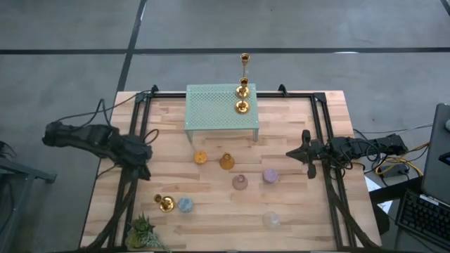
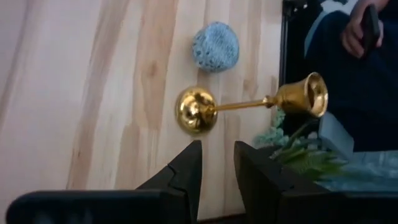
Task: Pick & Place candle stick holders
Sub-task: Put the gold candle holder on the shelf aligned with the other gold candle holders
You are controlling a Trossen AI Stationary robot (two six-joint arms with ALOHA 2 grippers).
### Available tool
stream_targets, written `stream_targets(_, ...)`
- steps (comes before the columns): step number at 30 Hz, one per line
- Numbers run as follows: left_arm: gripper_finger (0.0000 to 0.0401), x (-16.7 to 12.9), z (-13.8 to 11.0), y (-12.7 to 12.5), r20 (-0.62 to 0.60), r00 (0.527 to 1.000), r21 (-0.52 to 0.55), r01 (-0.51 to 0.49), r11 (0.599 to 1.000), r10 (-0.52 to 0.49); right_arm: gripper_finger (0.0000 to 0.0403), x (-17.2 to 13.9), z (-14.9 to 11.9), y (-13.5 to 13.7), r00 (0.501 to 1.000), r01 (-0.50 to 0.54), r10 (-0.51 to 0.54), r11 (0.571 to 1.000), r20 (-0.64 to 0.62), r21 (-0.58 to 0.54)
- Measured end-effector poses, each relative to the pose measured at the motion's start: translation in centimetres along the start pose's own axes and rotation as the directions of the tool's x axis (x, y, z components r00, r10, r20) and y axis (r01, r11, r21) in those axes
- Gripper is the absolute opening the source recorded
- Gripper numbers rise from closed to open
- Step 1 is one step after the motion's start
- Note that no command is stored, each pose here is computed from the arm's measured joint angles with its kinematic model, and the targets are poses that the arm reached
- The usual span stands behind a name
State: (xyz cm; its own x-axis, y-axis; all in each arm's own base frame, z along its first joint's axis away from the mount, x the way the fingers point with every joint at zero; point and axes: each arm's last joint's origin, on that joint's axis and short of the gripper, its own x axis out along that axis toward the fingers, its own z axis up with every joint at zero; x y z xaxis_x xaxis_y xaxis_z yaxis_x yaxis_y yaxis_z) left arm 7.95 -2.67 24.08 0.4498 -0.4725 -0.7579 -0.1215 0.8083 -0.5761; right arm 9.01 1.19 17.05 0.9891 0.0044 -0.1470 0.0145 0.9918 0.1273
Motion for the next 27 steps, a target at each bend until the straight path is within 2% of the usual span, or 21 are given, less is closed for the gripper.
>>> stream_targets(6,0.0097,1.3,0.7,-1.4,-0.013,1.0,0.098,0.024,0.995,-0.023,0.0008,0.0,0.0,0.0,1.0,0.0,0.0,1.0,0.0,0.0)
stream_targets(11,0.0097,2.7,0.3,-2.3,-0.083,0.995,0.16,-0.035,0.987,0.048,0.0008,0.0,0.0,0.0,1.0,0.001,-0.001,1.0,0.0,0.0)
stream_targets(16,0.01,4.3,0.2,-3.7,-0.071,0.993,0.202,-0.075,0.977,0.091,0.0008,0.0,0.0,0.0,1.0,0.0,0.0,1.0,0.0,0.0)
stream_targets(23,0.0154,6.5,-0.4,-4.3,-0.07,0.977,0.183,-0.187,0.965,0.203,0.0008,0.0,0.0,0.0,1.0,0.001,-0.001,1.0,-0.001,0.0)
stream_targets(27,0.0188,8.3,-0.6,-4.6,-0.09,0.981,0.183,-0.154,0.971,0.172,0.0008,0.0,0.0,0.0,1.0,0.0,0.0,1.0,-0.001,0.0)
